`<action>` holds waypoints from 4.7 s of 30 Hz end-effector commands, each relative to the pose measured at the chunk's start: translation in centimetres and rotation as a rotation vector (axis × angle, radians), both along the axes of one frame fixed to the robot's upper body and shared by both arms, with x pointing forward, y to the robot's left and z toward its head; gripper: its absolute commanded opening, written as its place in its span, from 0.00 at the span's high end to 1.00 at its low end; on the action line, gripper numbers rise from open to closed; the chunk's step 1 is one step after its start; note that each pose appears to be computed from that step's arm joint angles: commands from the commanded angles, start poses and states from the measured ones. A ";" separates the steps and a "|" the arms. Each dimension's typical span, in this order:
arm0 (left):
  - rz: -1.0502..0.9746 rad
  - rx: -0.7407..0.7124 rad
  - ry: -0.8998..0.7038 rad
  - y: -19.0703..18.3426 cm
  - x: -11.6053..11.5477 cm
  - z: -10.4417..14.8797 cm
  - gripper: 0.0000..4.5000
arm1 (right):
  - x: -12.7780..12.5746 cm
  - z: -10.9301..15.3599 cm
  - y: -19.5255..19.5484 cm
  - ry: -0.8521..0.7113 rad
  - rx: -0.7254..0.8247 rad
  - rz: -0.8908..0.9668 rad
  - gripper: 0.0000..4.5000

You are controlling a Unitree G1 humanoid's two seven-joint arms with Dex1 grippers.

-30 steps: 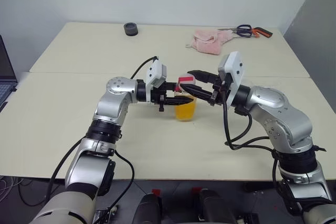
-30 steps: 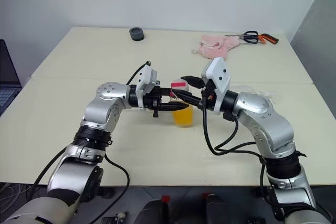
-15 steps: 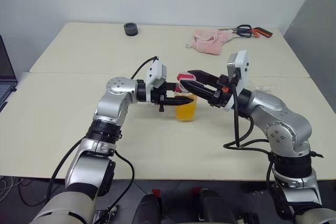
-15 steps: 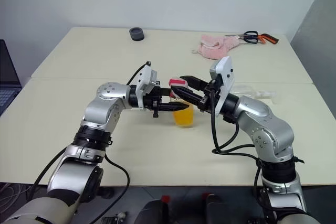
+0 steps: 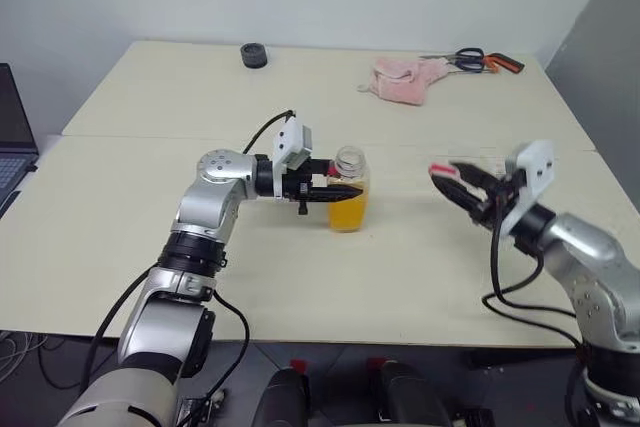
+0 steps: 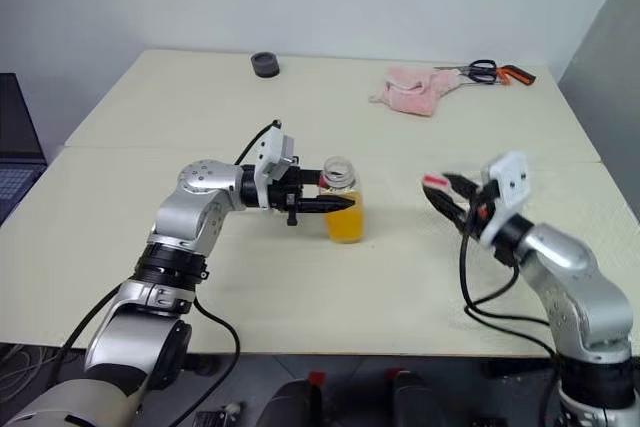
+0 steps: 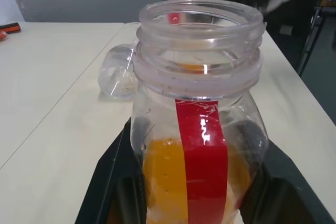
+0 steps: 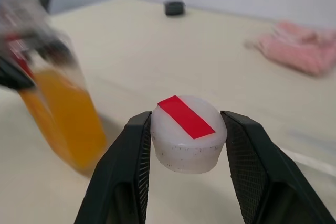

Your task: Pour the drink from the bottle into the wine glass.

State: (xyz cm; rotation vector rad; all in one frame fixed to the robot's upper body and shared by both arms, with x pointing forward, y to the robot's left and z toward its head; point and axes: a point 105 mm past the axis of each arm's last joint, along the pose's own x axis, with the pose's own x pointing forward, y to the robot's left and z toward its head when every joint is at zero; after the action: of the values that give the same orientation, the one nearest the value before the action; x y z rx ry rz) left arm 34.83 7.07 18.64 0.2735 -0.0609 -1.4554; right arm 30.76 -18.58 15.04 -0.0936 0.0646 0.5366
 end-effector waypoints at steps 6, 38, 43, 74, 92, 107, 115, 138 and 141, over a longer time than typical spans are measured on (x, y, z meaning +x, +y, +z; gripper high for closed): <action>-0.005 -0.041 -0.070 -0.1 -0.1 2.1 0.62 | 0.3 -6.2 -3.5 0.049 -0.141 -0.147 0.61; 1.144 -0.177 -0.085 19.0 6.7 1.7 0.62 | 1.4 3.6 16.6 -0.102 -0.128 0.540 0.00; 1.243 -0.205 -0.060 20.5 7.2 1.3 0.62 | 1.8 4.0 18.3 -0.117 -0.143 0.571 0.00; 1.381 -0.172 -0.156 23.0 4.5 -2.1 0.01 | 1.0 4.2 17.7 -0.108 -0.124 0.528 0.00; 0.981 -0.018 -0.131 15.8 -0.6 -4.0 0.01 | -0.3 5.0 8.3 -0.184 -0.256 0.292 0.00; 0.282 -0.008 -0.043 4.6 -3.0 -0.1 0.01 | 3.8 0.6 -5.2 -0.374 -1.266 -0.125 0.00; 0.113 0.043 -0.053 2.6 -3.4 0.2 0.01 | 8.1 -0.8 -7.2 -0.436 -1.411 -0.207 0.00; 0.200 0.021 -0.046 4.0 -2.7 0.1 0.00 | 12.0 -3.4 -7.7 -0.462 -1.461 -0.245 0.98; 0.269 0.004 -0.018 5.4 -2.7 -0.2 0.00 | 11.8 -1.7 -7.6 -0.533 -1.410 -0.294 0.98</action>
State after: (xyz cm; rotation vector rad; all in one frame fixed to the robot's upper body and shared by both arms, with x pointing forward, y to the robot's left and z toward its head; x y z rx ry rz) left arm 32.19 11.63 17.20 0.2862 0.0071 -1.2255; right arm 42.65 -25.95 12.16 -1.5885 -0.0272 0.1095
